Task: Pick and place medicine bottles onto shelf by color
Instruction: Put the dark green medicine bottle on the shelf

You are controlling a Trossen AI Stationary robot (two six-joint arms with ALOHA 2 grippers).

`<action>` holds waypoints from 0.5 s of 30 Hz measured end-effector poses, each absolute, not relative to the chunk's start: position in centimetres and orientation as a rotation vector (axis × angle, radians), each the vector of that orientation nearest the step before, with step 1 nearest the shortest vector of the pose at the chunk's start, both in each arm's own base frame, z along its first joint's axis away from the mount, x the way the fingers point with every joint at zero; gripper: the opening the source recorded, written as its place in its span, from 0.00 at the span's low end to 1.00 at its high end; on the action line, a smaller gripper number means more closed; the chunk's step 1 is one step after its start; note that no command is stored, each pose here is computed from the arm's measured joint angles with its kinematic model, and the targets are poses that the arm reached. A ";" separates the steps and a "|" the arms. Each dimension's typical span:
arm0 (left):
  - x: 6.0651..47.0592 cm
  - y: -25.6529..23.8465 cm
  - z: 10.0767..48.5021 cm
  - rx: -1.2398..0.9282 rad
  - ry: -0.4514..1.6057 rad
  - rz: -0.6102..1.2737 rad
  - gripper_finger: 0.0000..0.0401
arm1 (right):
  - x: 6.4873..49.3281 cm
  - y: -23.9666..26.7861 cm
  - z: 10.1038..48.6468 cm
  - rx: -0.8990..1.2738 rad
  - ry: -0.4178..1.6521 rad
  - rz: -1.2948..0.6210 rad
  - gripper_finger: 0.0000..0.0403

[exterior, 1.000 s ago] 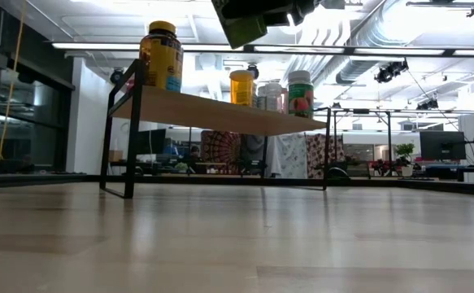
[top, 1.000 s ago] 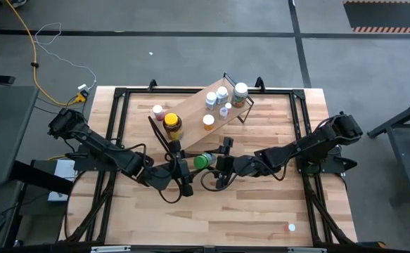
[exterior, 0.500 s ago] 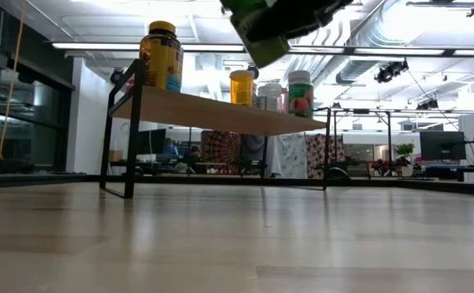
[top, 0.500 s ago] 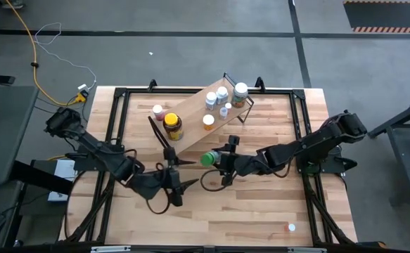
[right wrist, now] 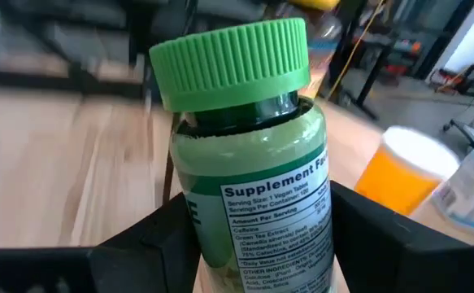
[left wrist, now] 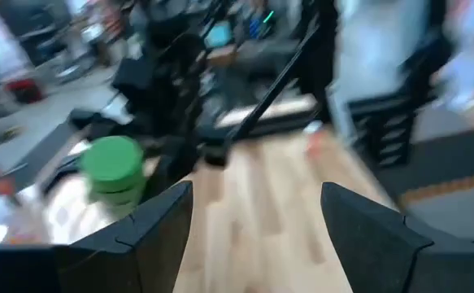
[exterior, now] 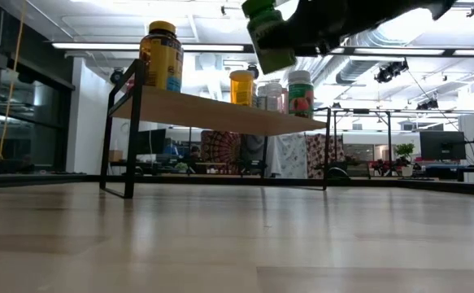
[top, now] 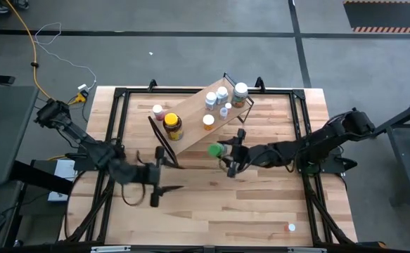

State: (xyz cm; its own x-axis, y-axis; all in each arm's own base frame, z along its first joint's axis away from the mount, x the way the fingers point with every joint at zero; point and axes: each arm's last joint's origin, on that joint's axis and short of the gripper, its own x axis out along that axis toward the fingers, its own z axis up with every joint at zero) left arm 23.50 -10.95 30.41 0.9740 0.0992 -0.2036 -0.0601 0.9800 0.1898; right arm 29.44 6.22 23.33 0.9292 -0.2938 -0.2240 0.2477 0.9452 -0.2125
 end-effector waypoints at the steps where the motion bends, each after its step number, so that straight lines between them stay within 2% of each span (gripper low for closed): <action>1: 23.0 -10.5 30.5 0.164 0.185 0.041 0.65 | 29.4 5.9 23.3 -0.167 0.224 -0.289 0.54; 7: 20.1 -8.4 30.6 0.063 -0.006 -0.129 0.65 | 29.1 3.8 22.5 -0.088 0.106 -0.363 0.54; 15: 17.9 -7.4 31.3 0.008 -0.131 -0.150 0.64 | 29.4 2.3 21.6 0.014 0.084 -0.443 0.54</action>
State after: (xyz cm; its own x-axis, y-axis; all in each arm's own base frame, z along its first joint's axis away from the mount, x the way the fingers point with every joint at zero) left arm 17.91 -7.41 31.26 0.9803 -0.1493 0.1293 0.1482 0.9888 0.0179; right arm 29.36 2.29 21.65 0.9001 -0.4275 -0.0840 0.4286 0.9035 -0.0044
